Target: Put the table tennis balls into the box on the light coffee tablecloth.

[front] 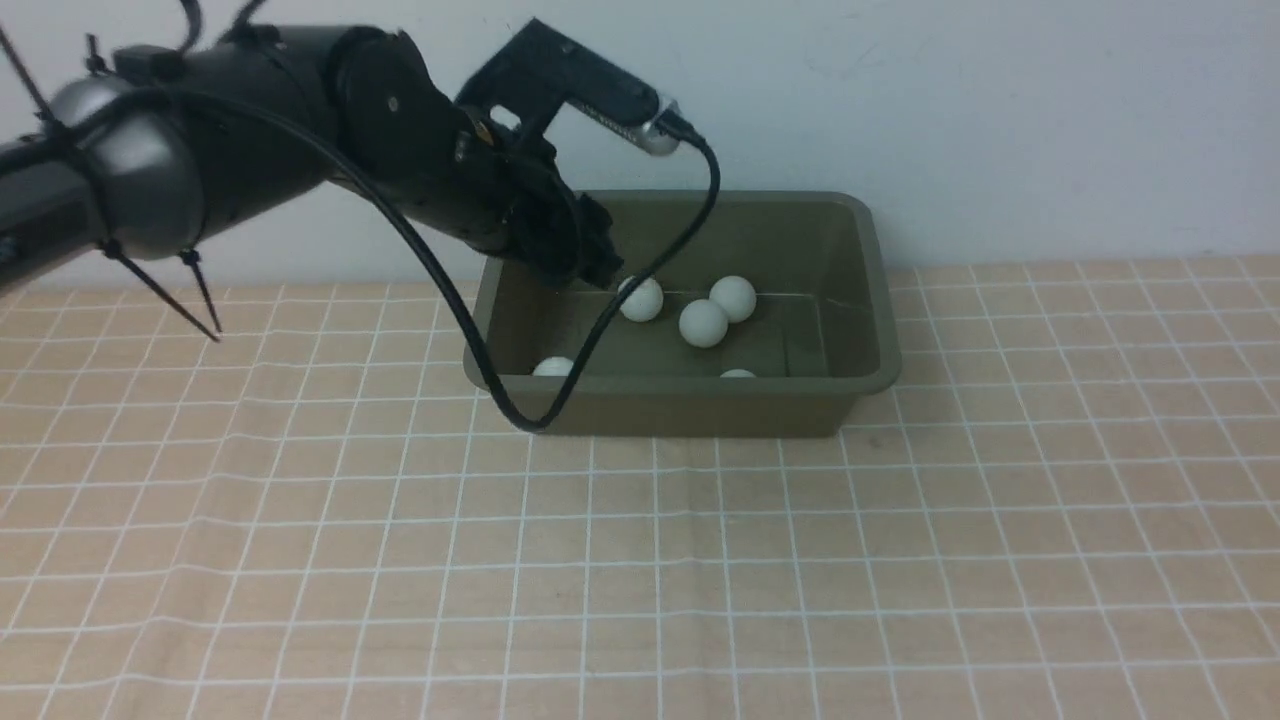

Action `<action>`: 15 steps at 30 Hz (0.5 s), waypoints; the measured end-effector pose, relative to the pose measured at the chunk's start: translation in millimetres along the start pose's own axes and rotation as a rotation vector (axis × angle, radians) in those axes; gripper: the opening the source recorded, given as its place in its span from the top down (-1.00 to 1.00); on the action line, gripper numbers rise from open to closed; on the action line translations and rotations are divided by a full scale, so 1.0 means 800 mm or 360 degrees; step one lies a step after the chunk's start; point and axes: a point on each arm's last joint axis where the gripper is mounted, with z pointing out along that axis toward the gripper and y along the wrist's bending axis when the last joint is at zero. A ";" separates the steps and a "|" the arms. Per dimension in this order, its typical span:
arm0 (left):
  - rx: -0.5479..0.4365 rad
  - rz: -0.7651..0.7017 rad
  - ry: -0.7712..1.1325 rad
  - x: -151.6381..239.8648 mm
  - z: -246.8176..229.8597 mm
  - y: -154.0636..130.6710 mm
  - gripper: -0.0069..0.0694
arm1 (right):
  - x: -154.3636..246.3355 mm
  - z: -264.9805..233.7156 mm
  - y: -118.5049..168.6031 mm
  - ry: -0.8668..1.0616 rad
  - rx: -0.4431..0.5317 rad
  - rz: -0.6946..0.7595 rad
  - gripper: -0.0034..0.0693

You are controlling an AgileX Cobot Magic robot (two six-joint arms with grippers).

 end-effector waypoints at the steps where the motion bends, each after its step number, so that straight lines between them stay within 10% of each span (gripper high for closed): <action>1: 0.0002 -0.0013 -0.0047 -0.008 -0.022 -0.001 -0.17 | 0.000 0.000 0.000 -0.0002 0.0001 -0.0015 -0.16; 15: 0.0107 0.0079 -0.0200 -0.024 -0.199 -0.028 -0.10 | -0.010 0.000 -0.003 -0.0132 0.0046 -0.0068 -0.16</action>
